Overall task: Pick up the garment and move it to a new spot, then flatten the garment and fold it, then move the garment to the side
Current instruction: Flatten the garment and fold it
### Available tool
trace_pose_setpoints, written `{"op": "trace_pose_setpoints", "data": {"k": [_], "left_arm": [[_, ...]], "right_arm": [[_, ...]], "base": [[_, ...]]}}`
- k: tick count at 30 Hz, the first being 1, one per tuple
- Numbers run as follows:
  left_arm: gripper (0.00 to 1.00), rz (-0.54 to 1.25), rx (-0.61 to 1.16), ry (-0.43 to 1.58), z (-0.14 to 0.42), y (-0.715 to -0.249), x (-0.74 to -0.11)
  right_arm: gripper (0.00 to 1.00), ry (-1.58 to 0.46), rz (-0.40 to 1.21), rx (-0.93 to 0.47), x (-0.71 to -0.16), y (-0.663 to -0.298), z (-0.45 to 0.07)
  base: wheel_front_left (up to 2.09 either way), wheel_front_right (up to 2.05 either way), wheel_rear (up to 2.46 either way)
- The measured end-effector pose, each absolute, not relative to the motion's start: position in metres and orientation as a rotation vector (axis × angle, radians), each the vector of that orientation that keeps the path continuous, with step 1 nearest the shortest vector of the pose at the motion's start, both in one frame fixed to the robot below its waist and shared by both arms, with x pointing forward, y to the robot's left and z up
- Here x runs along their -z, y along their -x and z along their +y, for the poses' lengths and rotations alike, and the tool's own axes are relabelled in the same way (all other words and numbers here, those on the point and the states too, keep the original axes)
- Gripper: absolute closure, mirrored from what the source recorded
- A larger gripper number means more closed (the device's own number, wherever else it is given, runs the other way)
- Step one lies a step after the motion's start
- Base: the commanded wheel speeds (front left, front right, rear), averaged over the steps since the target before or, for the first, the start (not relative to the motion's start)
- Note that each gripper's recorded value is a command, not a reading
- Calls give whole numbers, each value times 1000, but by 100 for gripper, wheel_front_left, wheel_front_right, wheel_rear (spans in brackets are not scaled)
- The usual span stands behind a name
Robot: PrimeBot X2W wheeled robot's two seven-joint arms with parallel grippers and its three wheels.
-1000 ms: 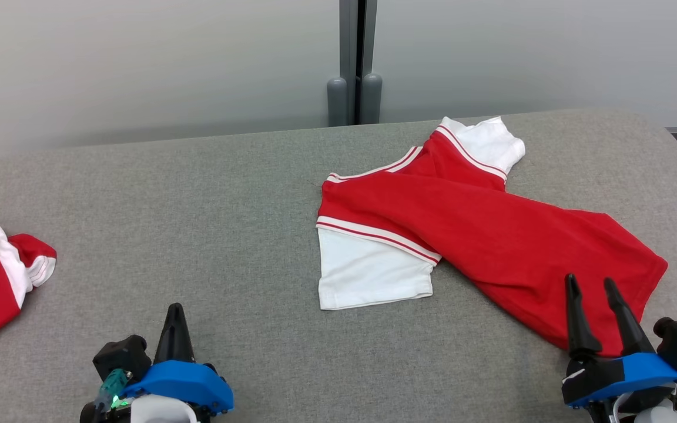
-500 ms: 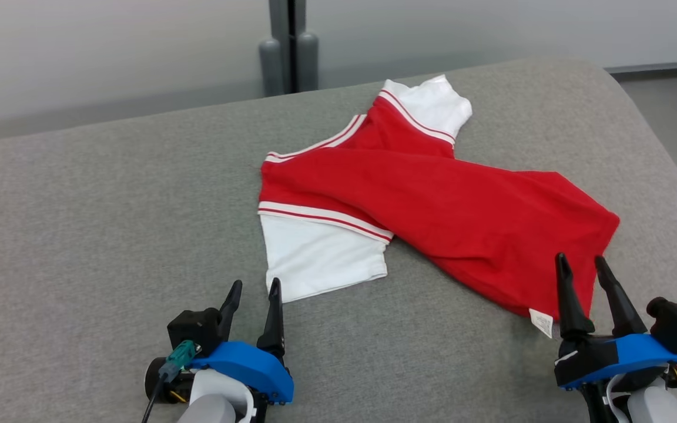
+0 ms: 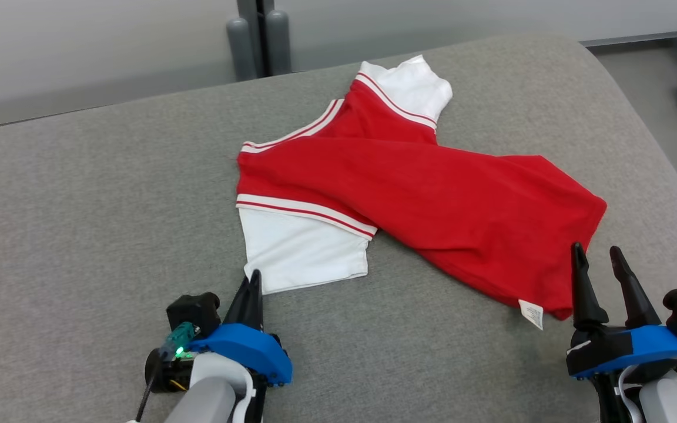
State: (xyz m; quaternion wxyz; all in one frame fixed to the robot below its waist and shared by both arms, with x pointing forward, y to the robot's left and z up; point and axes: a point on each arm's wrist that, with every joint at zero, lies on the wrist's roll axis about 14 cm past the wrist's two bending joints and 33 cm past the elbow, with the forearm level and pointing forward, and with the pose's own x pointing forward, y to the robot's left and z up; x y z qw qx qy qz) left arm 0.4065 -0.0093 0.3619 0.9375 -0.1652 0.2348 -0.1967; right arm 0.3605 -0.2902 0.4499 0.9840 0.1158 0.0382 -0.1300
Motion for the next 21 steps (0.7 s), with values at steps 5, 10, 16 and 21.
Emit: {"op": "trace_pose_setpoints", "data": {"k": [5,10,16,21], "left_arm": [[100,377,235,344,38,-427,-386],[100,330,72,306,99,-418,-392],[100,318,-64,282,152,-389,-390],[0,278,-88,274,166,-372,-400]], "right_arm": [[0,-247,56,211,-456,-372,-274],[0,-266,36,141,-463,-383,-249],[0,-278,15,61,-472,-386,-219],[0,-261,-37,5,-491,-385,-201]], "base": [[0,0,0],[0,0,0],[0,0,0],[0,0,0]]}}
